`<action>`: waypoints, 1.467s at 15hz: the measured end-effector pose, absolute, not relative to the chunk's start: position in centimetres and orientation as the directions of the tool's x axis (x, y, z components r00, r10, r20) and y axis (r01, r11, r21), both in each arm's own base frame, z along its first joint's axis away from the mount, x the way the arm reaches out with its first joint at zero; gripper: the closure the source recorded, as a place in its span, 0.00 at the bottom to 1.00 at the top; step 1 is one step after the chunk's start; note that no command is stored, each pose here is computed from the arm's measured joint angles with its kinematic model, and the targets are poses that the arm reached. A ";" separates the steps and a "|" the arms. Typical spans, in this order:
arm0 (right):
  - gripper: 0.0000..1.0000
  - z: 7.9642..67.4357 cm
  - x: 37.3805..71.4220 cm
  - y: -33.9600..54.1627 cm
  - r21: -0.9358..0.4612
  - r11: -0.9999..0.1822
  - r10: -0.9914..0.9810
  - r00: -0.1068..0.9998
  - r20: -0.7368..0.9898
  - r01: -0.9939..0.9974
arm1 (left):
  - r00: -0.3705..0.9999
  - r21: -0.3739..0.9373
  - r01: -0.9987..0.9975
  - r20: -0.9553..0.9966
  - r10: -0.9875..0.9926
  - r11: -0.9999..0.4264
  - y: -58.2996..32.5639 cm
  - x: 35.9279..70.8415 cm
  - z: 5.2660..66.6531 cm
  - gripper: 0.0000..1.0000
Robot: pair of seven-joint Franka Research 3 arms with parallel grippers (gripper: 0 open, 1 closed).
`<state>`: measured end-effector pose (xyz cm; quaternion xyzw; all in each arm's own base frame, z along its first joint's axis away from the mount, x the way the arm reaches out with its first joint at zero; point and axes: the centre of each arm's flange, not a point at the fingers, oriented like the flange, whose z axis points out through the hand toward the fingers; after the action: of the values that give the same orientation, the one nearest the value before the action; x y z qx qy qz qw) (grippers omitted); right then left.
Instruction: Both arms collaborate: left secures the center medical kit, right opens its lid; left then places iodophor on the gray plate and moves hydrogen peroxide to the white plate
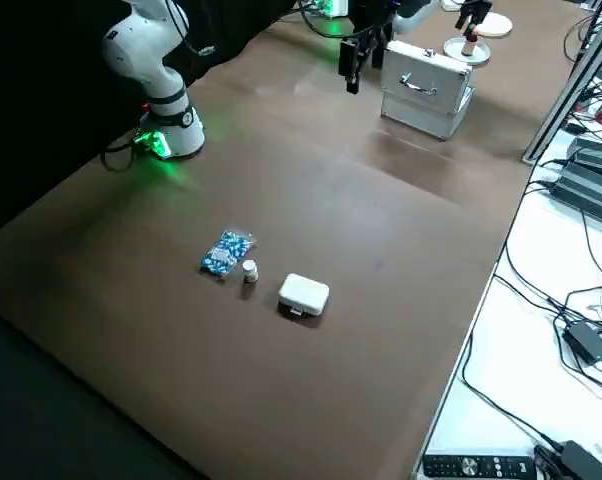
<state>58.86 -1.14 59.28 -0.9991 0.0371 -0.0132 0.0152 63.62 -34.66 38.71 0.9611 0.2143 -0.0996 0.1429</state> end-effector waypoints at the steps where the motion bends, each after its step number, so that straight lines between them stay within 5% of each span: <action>1: 0.01 59.0 58.6 -1.2 -0.030 -0.996 -0.081 0.997 -0.002 -0.081 | 0.928 0.197 0.361 -0.176 0.329 -0.912 -37.3 62.2 38.6 0.00; 15: 0.01 59.0 58.5 -1.7 -0.029 -0.996 -0.089 0.996 -0.009 -0.089 | 0.988 0.086 0.149 -0.045 0.145 -0.985 -42.2 59.8 34.6 0.00; 22: 0.01 59.1 58.6 -1.7 -0.029 -0.996 -0.089 0.996 -0.001 -0.089 | 0.999 0.130 0.042 0.010 0.044 -0.991 -45.9 58.2 33.3 0.00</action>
<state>58.56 -1.66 59.06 -0.9989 0.0443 -0.0002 0.0147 58.16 -45.93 33.35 0.9976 0.0217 0.0063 0.0650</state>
